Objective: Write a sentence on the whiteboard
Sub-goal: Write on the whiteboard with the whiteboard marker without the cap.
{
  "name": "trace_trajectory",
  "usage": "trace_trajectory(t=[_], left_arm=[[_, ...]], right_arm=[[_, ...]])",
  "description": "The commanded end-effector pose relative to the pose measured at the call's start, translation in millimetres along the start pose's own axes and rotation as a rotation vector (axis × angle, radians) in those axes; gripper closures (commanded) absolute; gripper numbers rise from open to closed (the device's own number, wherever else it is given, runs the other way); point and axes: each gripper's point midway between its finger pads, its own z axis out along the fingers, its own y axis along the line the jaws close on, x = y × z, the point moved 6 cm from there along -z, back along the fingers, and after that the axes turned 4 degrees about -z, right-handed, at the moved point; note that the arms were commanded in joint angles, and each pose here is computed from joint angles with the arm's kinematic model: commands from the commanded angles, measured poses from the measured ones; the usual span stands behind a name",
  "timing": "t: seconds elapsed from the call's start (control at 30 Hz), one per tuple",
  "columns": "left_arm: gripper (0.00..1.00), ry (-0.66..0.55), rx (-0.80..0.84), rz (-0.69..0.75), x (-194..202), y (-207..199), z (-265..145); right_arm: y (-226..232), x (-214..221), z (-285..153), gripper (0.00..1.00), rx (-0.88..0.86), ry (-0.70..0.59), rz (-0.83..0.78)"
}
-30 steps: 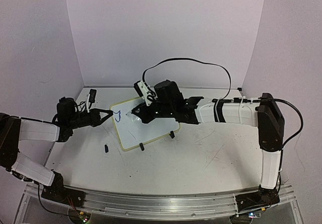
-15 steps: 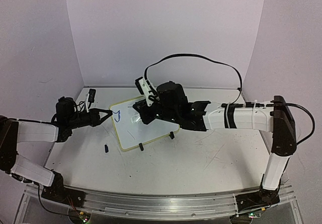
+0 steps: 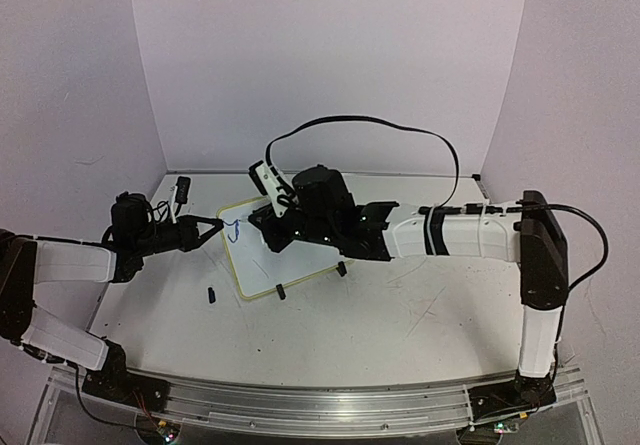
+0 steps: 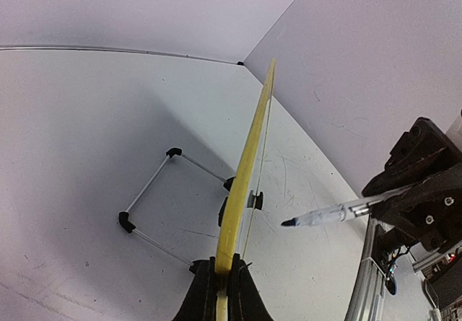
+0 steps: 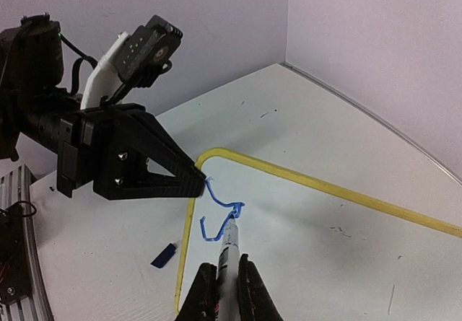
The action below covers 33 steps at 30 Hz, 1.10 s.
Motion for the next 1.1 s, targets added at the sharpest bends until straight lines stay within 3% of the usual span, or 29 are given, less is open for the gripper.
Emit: trace_trajectory(t=[0.0, 1.07], left_arm=[[1.0, -0.062, 0.015, 0.061, -23.4, -7.3, 1.1], [1.0, -0.053, 0.025, 0.055, -22.5, -7.7, 2.1]], right_arm=[[4.1, -5.5, 11.9, 1.0, -0.02, -0.022, 0.001], [-8.9, 4.1, 24.3, 1.0, -0.014, 0.003, 0.05]])
